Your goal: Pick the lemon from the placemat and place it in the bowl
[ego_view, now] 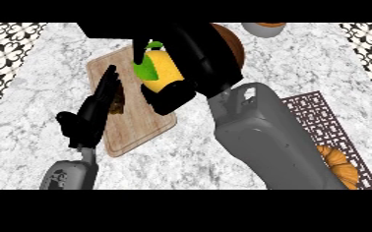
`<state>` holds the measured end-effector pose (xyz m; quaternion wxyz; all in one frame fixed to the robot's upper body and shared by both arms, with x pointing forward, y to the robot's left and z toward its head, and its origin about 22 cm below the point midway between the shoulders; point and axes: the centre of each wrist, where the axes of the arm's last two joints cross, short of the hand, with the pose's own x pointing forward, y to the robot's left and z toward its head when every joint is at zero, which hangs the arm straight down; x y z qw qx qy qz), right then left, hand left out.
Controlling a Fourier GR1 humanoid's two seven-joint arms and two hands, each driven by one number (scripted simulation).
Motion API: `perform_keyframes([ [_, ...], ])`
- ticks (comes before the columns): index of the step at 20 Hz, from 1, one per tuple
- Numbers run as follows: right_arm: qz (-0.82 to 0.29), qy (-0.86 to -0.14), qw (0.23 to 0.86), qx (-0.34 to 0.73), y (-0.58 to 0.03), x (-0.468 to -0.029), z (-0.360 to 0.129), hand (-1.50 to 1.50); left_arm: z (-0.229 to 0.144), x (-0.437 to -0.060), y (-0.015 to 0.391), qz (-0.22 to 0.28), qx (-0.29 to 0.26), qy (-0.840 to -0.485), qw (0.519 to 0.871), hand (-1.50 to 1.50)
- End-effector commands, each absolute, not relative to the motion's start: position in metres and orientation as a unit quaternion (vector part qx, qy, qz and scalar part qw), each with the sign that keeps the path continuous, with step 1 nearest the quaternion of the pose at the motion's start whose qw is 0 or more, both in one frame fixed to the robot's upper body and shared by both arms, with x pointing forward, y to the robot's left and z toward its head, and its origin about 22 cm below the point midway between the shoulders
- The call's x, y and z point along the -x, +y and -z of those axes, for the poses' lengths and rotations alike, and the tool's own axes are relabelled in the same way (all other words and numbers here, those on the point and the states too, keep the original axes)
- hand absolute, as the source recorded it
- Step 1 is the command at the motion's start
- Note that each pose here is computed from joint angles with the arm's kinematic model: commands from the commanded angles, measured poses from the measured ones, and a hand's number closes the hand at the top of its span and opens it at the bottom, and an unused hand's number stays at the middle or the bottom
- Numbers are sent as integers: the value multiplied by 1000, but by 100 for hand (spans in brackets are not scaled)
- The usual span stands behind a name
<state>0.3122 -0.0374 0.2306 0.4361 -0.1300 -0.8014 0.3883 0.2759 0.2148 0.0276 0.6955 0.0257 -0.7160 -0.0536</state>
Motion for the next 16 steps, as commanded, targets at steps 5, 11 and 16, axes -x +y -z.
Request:
perform_keyframes([
  [5,-415,-774,419,229,-56,-387,-176,150,-40,-278,209,62,-15,-711,700,0],
  [11,-423,-761,425,249,-70,-420,-159,150,-33,-281,207,50,-22,-718,694,0],
  [16,-416,-744,449,266,-93,-441,-120,150,-48,-286,196,61,-17,-723,688,0],
])
